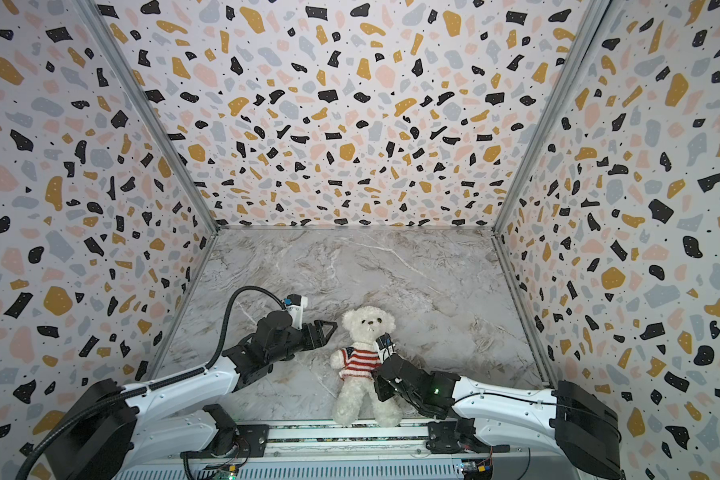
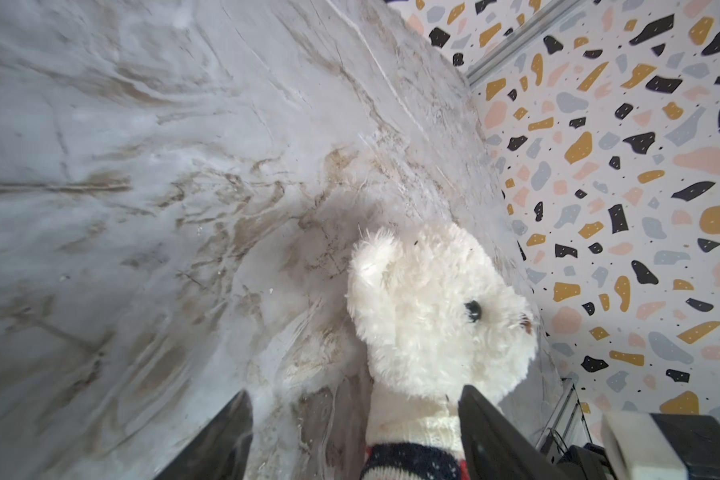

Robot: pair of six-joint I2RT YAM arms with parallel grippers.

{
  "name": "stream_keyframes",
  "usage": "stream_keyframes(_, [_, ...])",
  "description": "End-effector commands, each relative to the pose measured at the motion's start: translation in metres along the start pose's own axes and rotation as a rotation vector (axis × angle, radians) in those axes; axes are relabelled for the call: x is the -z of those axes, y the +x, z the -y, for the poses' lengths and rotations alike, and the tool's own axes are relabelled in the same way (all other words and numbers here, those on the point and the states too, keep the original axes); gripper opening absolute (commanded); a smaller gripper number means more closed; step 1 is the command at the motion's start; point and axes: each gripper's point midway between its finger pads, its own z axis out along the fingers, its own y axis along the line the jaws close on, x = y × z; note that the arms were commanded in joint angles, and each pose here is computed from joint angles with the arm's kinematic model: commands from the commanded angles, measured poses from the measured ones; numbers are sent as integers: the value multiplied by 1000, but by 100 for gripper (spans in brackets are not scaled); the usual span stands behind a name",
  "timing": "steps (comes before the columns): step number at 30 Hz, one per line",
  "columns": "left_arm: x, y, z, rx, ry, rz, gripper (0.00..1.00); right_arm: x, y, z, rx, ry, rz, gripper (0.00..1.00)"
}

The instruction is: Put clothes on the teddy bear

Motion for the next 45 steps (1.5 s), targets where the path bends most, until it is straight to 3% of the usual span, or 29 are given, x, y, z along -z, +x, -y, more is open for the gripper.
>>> stream_keyframes(1, [-14,-11,39,-52,165,-24,79,-2,30,22,11,68,-98,15])
stream_keyframes(5, [-27,-9,40,-40,190,-35,78,-2,34,25,-1,65,-97,15])
stream_keyframes(10, [-38,-12,42,-23,215,-25,65,-3,34,27,-6,71,-100,15])
stream_keyframes(20, [-56,-10,48,5,283,-35,63,-3,37,31,-10,79,-104,15])
stream_keyframes(24, [-62,-8,47,48,296,-44,56,-3,37,31,-8,81,-107,15])
stream_keyframes(39, [-78,-5,53,93,343,-55,46,-3,40,36,-13,93,-108,15])
stream_keyframes(42, [-77,-7,55,100,354,-45,35,-2,39,36,-15,93,-106,15])
stream_keyframes(45, [-75,-9,58,99,363,-38,15,-2,40,36,-12,94,-109,15])
